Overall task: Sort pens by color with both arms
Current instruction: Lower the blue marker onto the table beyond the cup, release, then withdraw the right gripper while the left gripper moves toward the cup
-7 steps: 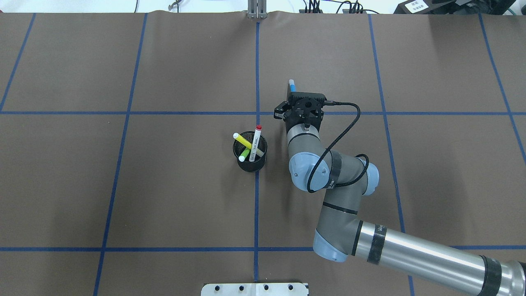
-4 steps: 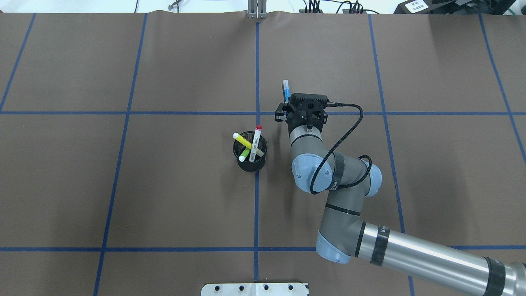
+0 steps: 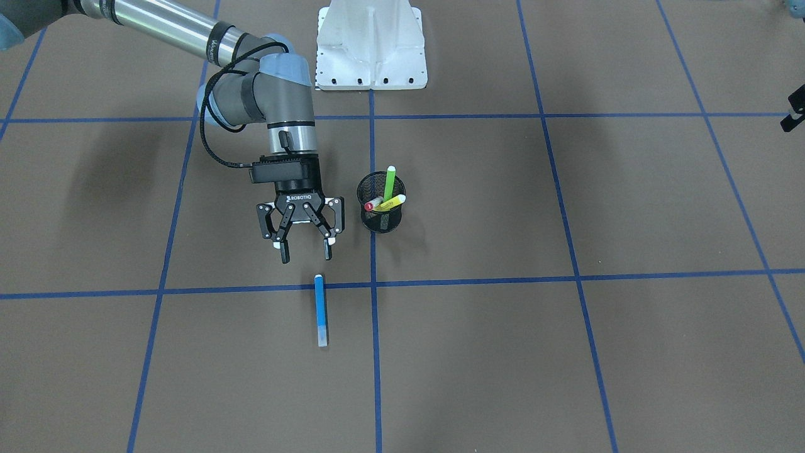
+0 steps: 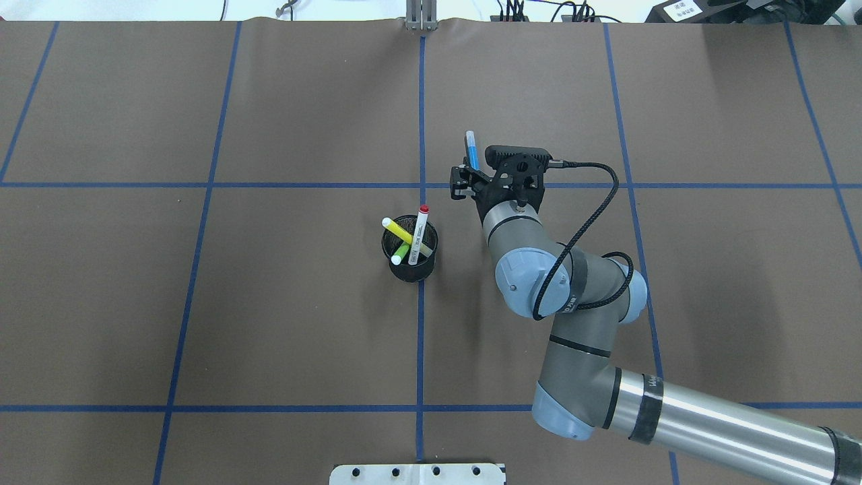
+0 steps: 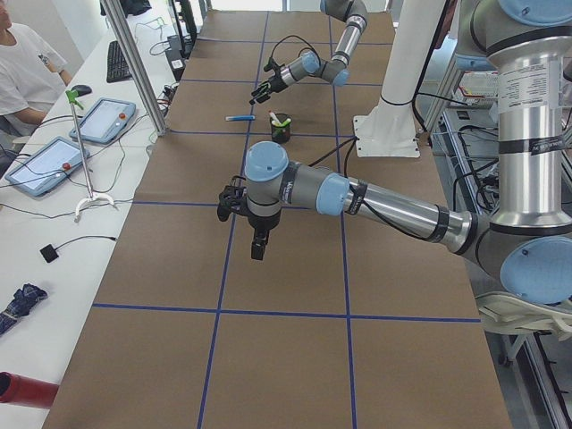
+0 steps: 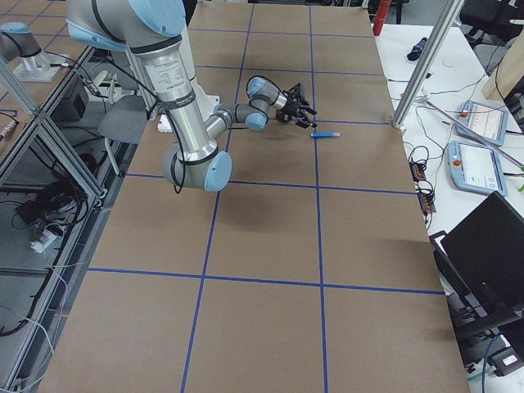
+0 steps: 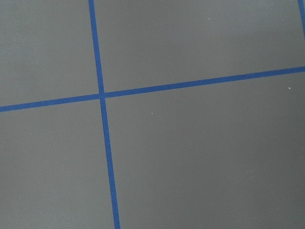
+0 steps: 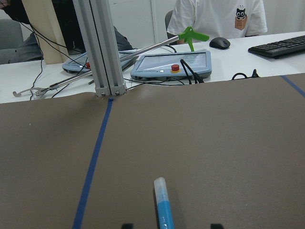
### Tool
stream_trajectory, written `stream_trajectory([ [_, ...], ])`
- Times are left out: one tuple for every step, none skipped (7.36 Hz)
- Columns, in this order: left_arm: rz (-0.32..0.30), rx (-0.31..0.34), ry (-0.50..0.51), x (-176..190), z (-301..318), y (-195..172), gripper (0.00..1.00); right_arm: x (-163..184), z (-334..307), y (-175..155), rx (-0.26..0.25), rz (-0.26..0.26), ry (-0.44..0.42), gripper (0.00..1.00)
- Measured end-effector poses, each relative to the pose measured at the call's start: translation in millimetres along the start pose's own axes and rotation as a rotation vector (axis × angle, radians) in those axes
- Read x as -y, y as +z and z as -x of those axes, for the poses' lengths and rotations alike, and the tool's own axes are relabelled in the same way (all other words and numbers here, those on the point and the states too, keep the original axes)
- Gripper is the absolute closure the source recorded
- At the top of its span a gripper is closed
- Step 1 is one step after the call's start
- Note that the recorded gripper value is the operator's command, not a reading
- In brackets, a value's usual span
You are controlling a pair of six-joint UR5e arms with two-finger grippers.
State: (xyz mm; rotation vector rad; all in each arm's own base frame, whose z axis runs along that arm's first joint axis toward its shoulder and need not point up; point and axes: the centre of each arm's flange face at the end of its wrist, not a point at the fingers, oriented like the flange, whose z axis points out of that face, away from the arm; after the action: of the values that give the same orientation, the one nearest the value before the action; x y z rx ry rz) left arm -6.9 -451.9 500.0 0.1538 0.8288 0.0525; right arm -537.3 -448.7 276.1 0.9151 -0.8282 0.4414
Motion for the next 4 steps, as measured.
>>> stream_trajectory([
  [-0.007,-0.021,-0.027,17,-31,0,0.01,16,-14,-10,0.022,0.032,0.002,0.01],
  [-0.005,-0.043,-0.041,35,-77,4,0.01,36,-39,-19,0.040,0.082,-0.001,0.01],
  [-0.008,-0.057,-0.054,54,-127,10,0.01,55,-69,-23,0.044,0.142,-0.018,0.01],
  [-0.008,-0.063,-0.064,69,-182,17,0.01,78,-100,-25,0.034,0.212,-0.057,0.01],
])
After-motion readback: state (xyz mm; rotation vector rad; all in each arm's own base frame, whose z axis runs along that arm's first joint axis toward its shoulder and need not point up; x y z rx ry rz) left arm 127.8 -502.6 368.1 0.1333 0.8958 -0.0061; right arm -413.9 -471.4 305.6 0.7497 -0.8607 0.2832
